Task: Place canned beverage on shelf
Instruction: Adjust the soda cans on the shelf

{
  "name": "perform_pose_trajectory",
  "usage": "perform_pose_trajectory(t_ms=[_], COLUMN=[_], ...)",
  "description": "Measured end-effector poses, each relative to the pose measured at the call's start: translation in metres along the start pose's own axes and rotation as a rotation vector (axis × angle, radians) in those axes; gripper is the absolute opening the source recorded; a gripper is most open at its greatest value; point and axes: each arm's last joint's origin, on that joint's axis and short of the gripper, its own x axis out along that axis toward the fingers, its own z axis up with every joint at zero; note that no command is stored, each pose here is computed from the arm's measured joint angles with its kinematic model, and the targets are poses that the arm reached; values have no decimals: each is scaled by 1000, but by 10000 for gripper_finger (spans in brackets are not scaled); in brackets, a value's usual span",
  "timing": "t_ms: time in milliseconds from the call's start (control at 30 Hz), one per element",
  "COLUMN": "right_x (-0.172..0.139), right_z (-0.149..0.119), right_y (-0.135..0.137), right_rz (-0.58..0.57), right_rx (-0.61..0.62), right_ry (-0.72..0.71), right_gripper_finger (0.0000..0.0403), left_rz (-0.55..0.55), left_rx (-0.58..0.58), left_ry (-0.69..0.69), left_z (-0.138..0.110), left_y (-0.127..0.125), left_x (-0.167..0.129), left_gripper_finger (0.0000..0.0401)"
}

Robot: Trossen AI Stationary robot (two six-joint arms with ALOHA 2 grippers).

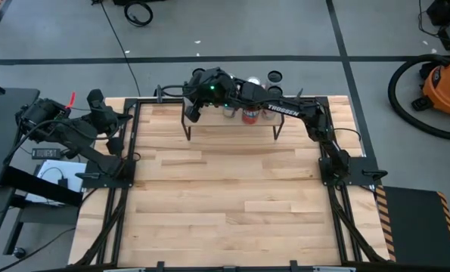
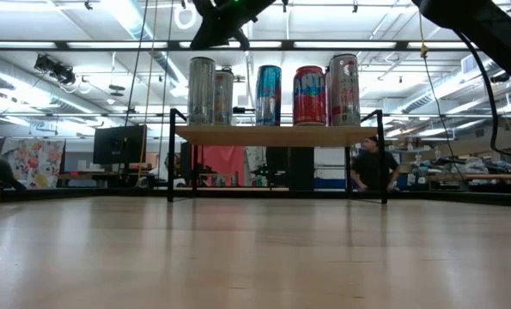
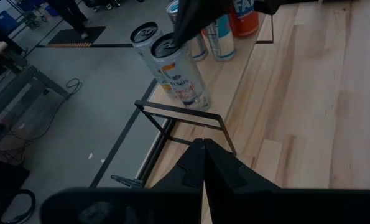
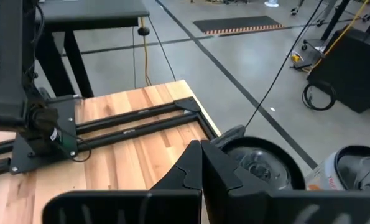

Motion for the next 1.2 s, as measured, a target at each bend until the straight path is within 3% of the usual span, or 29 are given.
perform_pose_trajectory(t_ms=[400, 533, 900, 1200], right_x=[1, 1, -2, -2], right_z=[-3, -3, 9, 10], right_y=[-4, -5, 8, 10], right_rz=[-12, -65, -39, -28], right_rx=[5, -55, -75, -76], right_ry=[33, 35, -96, -101], right_gripper_finger=[4, 5, 22, 18], left_rz=[0, 0, 0, 1], left_rx=[0, 0, -2, -12], left_ry=[0, 0, 0, -1], left_z=[0, 0, 0, 0], left_y=[0, 0, 0, 0], left_x=[0, 0, 0, 0], left_gripper_finger=[7, 7, 7, 7])
